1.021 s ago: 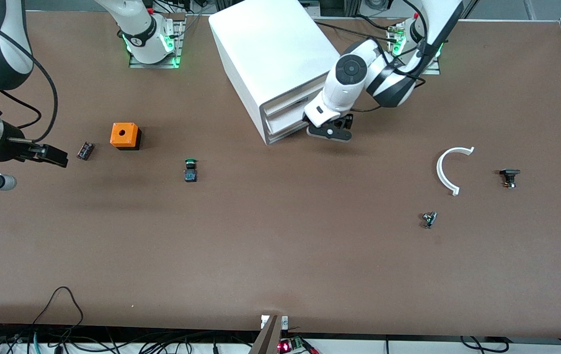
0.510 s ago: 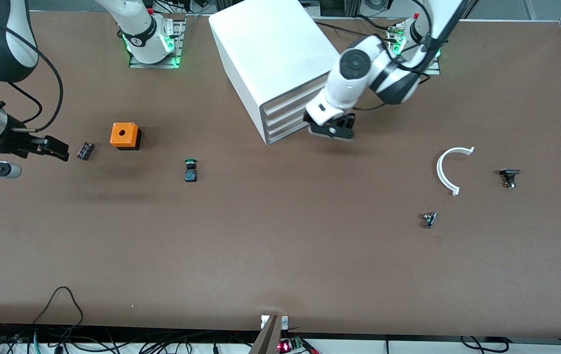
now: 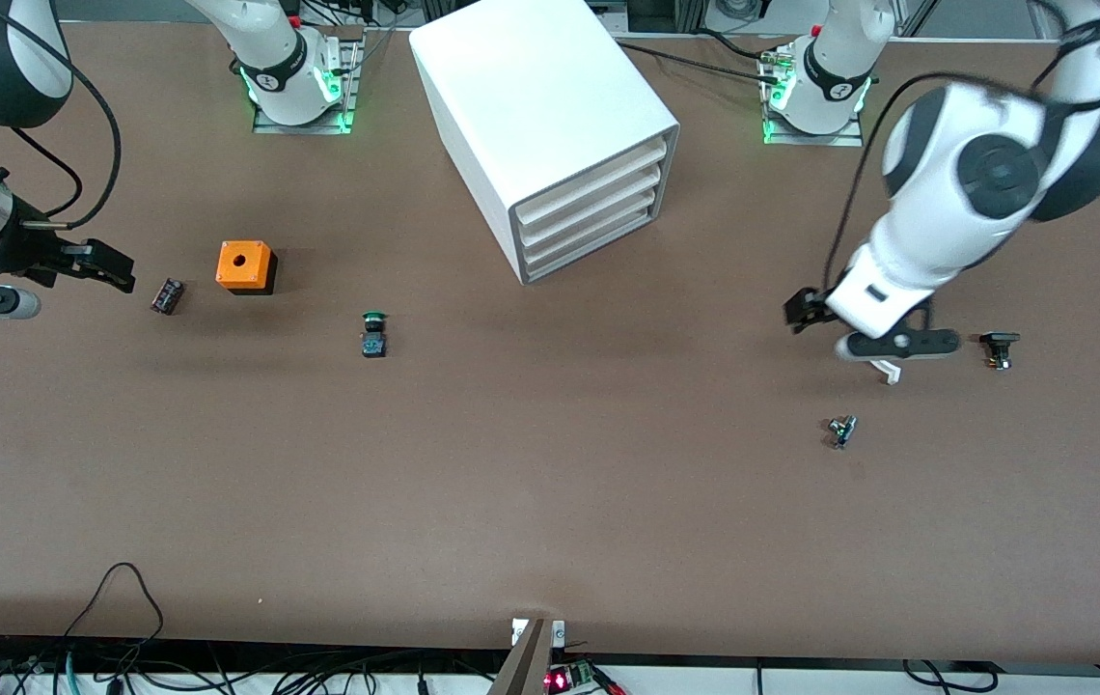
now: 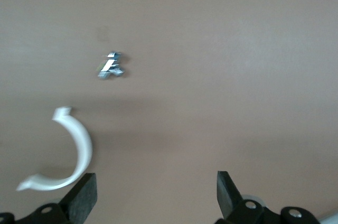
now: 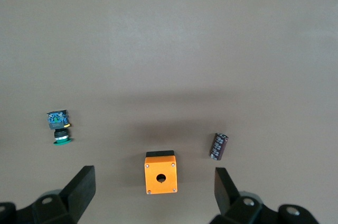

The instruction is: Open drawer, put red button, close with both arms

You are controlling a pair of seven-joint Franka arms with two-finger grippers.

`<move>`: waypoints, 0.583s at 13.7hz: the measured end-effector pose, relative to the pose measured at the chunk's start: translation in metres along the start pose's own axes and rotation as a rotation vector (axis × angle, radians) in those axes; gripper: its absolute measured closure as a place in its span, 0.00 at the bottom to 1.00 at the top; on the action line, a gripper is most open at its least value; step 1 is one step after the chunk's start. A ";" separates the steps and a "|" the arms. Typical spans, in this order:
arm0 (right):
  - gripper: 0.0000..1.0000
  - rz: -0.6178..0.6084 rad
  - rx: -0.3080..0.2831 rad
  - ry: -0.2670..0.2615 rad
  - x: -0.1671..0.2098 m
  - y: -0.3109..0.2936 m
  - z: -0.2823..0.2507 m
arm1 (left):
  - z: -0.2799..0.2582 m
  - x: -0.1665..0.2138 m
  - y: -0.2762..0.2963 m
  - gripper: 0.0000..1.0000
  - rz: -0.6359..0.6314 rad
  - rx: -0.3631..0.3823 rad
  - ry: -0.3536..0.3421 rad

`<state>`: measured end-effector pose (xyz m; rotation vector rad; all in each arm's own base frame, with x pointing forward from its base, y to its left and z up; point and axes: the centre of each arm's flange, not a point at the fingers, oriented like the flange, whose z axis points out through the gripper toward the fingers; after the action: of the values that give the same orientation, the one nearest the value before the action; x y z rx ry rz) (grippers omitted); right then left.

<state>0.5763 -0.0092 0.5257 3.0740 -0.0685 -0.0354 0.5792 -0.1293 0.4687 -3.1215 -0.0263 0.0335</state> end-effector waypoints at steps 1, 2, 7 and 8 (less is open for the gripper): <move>0.00 0.000 0.004 -0.002 0.000 0.000 0.000 | -0.031 -0.001 -0.016 0.00 0.026 0.010 -0.007; 0.00 -0.002 0.009 0.000 0.000 -0.001 -0.001 | -0.056 -0.004 -0.033 0.00 0.041 0.017 -0.010; 0.00 -0.034 0.013 0.015 -0.001 -0.001 -0.013 | -0.102 -0.028 -0.082 0.00 0.114 0.030 -0.044; 0.00 -0.039 0.013 0.010 -0.001 0.000 -0.013 | -0.104 -0.030 -0.083 0.00 0.116 0.031 -0.056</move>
<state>0.5754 -0.0078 0.5387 3.0886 -0.0080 -0.0211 0.5499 -0.0486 0.5755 -3.0866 0.1529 0.1220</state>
